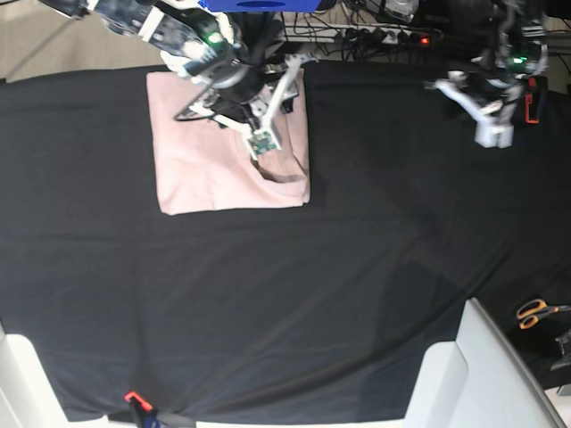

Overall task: Fold the T-shirt properly
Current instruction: 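Release the fold and raise the right gripper off the shirt, then move the left gripper to the folded shirt's edge and grasp it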

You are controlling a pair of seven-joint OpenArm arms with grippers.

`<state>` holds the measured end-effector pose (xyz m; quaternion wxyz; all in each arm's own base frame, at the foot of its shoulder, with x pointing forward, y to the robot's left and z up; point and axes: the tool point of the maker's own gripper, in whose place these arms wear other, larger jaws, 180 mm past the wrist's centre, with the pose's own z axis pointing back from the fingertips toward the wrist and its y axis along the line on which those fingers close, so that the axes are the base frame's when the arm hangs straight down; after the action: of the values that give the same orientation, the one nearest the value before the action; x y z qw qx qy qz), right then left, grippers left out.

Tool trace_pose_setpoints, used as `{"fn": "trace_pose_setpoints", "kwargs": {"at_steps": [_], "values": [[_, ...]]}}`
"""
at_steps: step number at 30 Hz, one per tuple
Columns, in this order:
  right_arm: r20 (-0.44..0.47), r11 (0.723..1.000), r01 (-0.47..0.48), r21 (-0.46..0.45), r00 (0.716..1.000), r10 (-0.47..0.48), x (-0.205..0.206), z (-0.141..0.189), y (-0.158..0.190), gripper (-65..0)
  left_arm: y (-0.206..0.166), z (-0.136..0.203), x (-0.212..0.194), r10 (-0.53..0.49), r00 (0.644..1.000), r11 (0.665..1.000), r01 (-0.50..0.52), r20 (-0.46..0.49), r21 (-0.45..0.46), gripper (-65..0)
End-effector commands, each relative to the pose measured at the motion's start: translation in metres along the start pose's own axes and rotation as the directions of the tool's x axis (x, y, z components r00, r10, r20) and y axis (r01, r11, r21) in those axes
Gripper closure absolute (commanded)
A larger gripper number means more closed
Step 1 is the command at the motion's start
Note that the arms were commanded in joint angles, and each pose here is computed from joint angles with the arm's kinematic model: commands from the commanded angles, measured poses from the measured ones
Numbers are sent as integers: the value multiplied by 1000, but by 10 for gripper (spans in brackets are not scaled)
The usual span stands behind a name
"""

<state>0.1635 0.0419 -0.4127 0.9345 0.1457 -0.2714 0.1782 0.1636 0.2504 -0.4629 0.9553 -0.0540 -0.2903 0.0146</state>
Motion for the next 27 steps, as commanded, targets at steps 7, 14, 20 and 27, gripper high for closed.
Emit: {"fn": "trace_pose_setpoints", "kwargs": {"at_steps": [7,14,20,27], "values": [[70,968,126,-217,991,-113,9,15,-87,-252,-89,-1,15,71,997,983,-67,19,-173,0],[83,901,209,-381,978,-192,-7,36,-158,-252,-152,9,22,6,994,848,51,106,-528,-400],[90,864,243,-441,970,-227,-18,47,-184,-251,-147,-14,11,162,987,807,-122,17,-578,-650],[86,864,242,-441,970,-227,-19,47,-183,-251,-166,-36,10,190,981,774,-172,-36,-610,-650]]}}
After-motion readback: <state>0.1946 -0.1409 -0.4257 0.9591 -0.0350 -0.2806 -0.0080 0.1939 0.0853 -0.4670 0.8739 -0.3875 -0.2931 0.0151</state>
